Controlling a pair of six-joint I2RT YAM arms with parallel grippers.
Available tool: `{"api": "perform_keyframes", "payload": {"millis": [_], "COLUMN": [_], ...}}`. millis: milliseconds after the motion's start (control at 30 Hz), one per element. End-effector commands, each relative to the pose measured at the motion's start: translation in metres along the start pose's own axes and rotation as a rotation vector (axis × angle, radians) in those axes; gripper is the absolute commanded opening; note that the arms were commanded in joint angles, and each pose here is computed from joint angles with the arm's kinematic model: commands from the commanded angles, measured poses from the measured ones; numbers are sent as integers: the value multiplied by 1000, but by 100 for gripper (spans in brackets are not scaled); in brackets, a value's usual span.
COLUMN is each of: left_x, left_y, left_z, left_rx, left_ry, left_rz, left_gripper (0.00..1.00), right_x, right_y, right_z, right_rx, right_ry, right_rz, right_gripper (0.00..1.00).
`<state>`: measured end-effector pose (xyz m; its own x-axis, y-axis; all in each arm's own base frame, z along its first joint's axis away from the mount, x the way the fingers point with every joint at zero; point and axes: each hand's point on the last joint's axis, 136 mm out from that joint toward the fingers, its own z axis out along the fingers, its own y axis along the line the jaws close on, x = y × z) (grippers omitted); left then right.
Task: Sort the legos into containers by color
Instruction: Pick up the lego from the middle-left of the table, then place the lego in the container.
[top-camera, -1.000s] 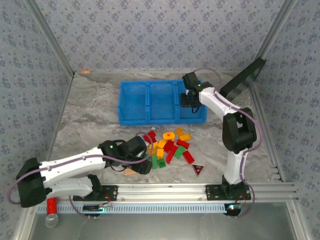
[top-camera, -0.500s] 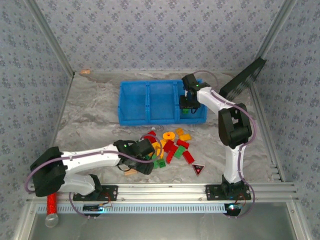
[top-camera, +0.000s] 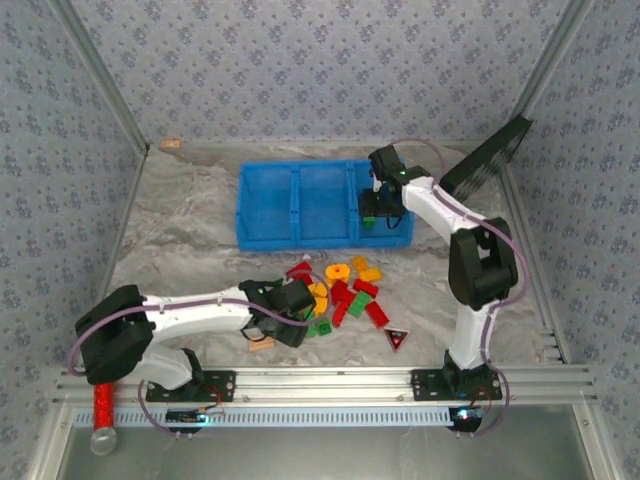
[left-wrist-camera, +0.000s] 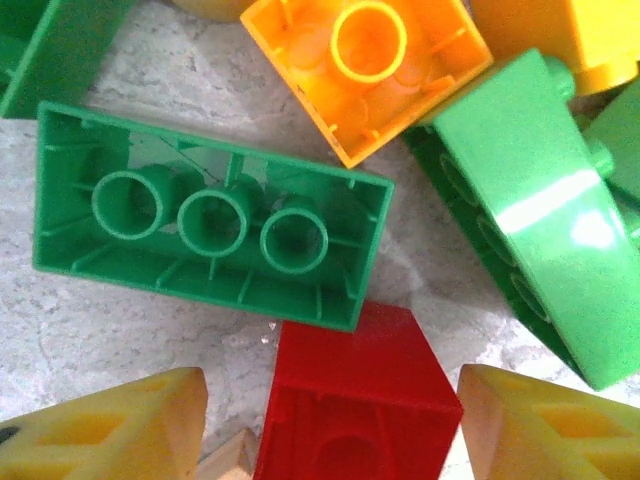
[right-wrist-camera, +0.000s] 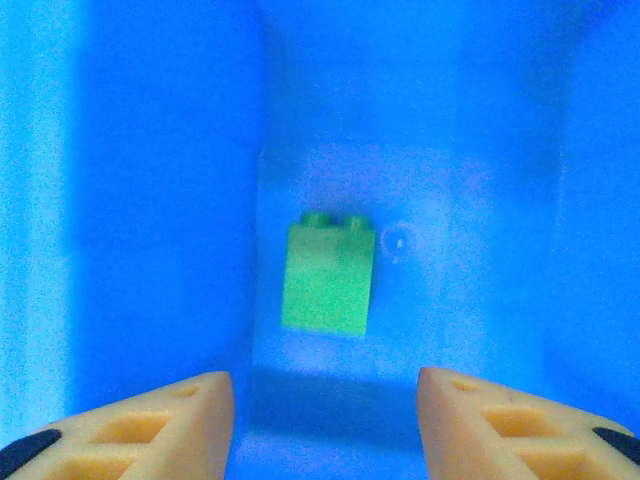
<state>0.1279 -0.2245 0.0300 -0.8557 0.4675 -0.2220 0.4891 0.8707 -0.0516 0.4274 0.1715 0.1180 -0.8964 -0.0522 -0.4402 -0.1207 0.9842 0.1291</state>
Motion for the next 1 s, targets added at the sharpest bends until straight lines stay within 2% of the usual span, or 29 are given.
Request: {"api": "perform_keyframes", "payload": {"millis": [0,267,400,500,633,800,967], "left_x": [-10,-12,-18,-28,-55,-112,-166], "left_y": [-6,-7,-2,2,15,39,72], "left_z": [3,8,-1,-22,-65,-114,-132], "left_rx": [11,49,53,64,68,72,17], "left_ry": [-20,-1,-10,-32,-96,-228,-313], "left_rz": [25,32,28,32,31,-17,-44], "left_gripper": [59,36,29,26,24,24,23], "right_x": [19,110,160,195,231,250,254], "right_y": [15,15,13,19,24,28,31], "right_z": [-44,-84,-83,-76,-64,-54,-50], "right_rx": [-47,-33,-48,-87,-113,-123,-117], "right_ry": [-14,78,143,176,213,212,203], "right_rz": [-43,-67,-70,-98,-116,-120,-133], "right_gripper": [53,59,62,65,68,71,73]}}
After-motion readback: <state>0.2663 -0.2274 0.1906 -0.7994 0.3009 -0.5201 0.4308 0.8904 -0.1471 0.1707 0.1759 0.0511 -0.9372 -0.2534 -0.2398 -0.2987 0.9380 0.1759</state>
